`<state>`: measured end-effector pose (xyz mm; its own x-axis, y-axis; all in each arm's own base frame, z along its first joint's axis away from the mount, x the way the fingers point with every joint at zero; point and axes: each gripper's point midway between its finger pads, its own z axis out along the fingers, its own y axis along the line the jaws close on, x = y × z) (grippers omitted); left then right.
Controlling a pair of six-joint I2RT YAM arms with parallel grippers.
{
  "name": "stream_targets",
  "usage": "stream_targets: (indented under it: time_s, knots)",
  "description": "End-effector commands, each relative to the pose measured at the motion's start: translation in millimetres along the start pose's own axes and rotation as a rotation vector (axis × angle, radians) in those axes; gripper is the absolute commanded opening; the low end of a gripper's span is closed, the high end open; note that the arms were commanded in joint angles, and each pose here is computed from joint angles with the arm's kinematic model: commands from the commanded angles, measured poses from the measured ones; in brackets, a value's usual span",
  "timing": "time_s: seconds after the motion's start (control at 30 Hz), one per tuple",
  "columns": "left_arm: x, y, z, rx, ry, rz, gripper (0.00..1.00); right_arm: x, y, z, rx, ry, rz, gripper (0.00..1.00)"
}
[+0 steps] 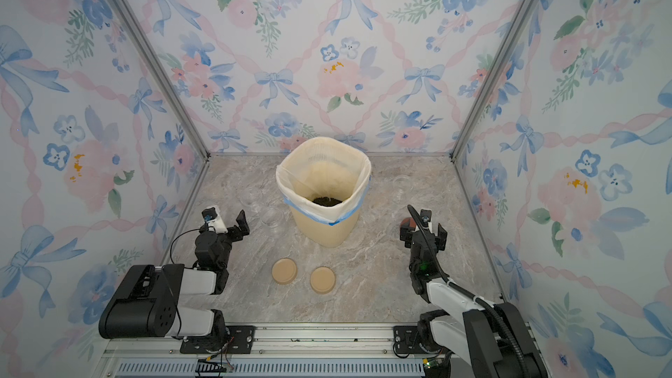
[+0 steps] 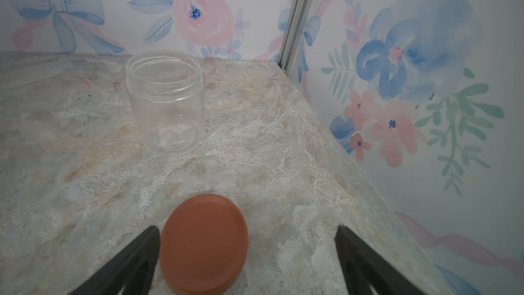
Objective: Empty moldy tea leaves from jars
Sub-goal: Reset both arms
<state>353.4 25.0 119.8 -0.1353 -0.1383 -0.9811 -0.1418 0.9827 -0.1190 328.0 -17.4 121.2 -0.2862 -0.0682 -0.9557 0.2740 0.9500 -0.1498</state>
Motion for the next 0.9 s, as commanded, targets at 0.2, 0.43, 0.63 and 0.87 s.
stream_targets:
  time_s: [0.2, 0.43, 0.63, 0.87]
  knots:
    - [-4, -42, 0, 0.160, -0.072, 0.140, 0.98, -15, 19, 13, -0.061, -0.185, 0.023, 0.97]
    - [-9, -22, 7, -0.019, -0.080, 0.121, 0.98, -6, 39, 36, -0.112, -0.127, -0.028, 0.98]
    - [-7, -25, 6, -0.025, -0.073, 0.140, 0.98, 1, 33, 67, -0.185, 0.044, 0.045, 0.97]
    - [-7, -25, 6, -0.025, -0.073, 0.141, 0.98, 2, 34, 66, -0.188, 0.047, 0.043, 0.97]
